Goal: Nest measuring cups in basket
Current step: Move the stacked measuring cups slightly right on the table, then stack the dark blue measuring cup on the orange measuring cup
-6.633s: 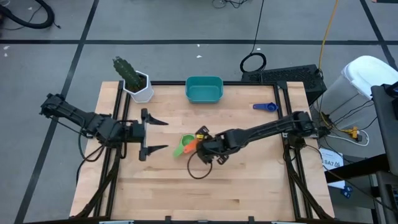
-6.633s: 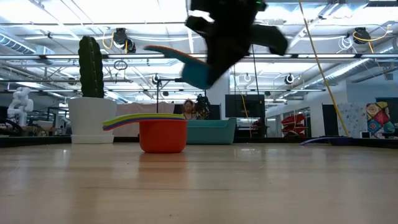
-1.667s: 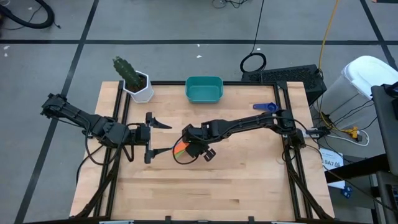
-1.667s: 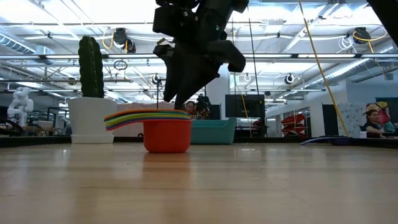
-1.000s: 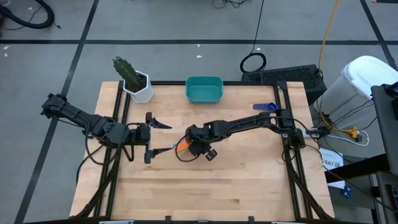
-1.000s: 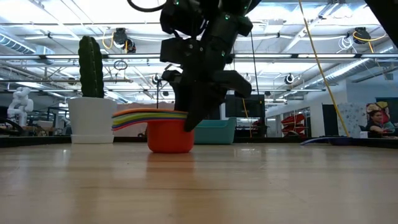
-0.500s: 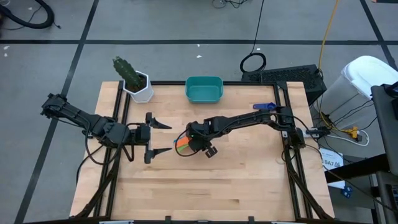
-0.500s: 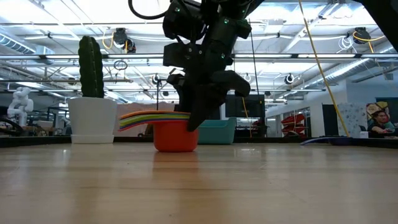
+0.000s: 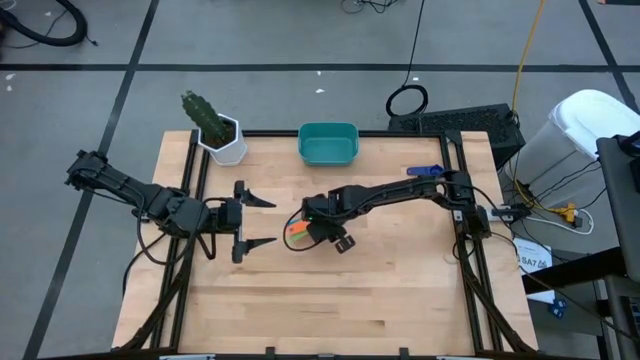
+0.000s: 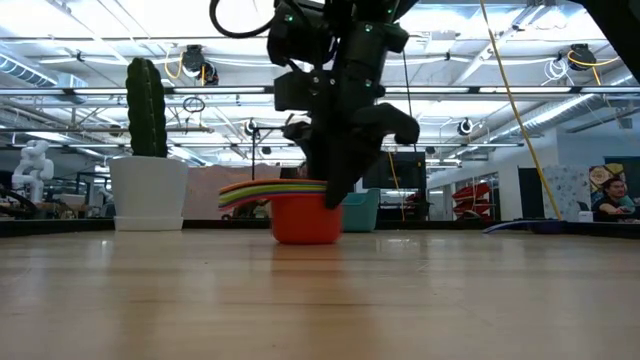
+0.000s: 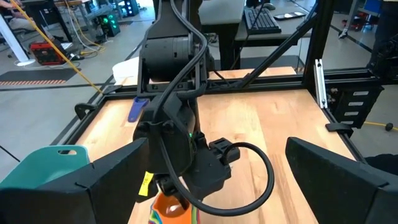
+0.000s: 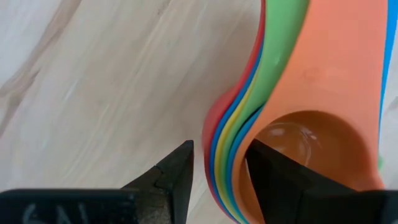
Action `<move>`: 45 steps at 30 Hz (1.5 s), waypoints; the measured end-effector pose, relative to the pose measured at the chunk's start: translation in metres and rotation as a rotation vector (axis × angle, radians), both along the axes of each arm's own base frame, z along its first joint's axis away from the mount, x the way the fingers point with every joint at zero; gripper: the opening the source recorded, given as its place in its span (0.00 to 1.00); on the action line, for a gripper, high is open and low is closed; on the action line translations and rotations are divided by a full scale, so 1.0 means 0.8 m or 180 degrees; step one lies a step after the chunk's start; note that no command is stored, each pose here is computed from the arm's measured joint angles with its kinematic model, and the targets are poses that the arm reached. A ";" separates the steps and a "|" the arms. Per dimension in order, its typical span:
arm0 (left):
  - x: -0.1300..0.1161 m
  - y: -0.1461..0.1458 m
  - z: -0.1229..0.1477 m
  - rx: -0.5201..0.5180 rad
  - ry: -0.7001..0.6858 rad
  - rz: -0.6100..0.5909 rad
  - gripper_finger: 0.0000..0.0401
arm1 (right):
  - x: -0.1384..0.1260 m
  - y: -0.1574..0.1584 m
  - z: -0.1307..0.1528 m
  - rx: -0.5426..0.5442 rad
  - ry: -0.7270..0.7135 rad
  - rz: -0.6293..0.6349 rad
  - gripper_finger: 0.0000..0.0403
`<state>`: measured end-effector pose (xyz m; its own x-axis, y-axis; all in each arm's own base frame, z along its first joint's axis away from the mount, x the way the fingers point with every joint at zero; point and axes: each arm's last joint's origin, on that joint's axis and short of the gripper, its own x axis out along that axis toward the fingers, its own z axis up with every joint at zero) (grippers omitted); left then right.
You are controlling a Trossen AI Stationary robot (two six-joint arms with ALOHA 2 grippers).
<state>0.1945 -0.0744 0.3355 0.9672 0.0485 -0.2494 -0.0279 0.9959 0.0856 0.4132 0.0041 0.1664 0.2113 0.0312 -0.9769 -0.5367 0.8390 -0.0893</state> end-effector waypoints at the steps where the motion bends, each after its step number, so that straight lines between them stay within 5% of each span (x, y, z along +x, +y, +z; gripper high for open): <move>1: 0.000 0.000 0.000 0.0001 0.0000 0.0000 0.94 | -0.002 0.000 0.000 0.0006 0.0047 -0.0033 0.35; 19: 0.000 -0.001 0.000 -0.0011 0.0010 -0.0058 0.94 | -0.031 0.001 -0.004 0.0040 0.0836 -0.0579 0.35; 34: 0.000 -0.001 -0.008 -0.0004 0.0057 -0.0052 0.94 | -0.035 0.022 0.051 -0.0208 0.0172 -0.0542 0.35; 45: 0.001 -0.001 -0.006 0.0008 -0.0005 -0.0061 0.94 | -0.045 0.018 0.064 -0.0401 0.0213 -0.0640 0.35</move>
<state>0.1952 -0.0752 0.3309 0.9683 0.0306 -0.2478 -0.0089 0.9961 0.0881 0.3772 0.0186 0.2176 0.1356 -0.1279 -0.9825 -0.3683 0.9141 -0.1698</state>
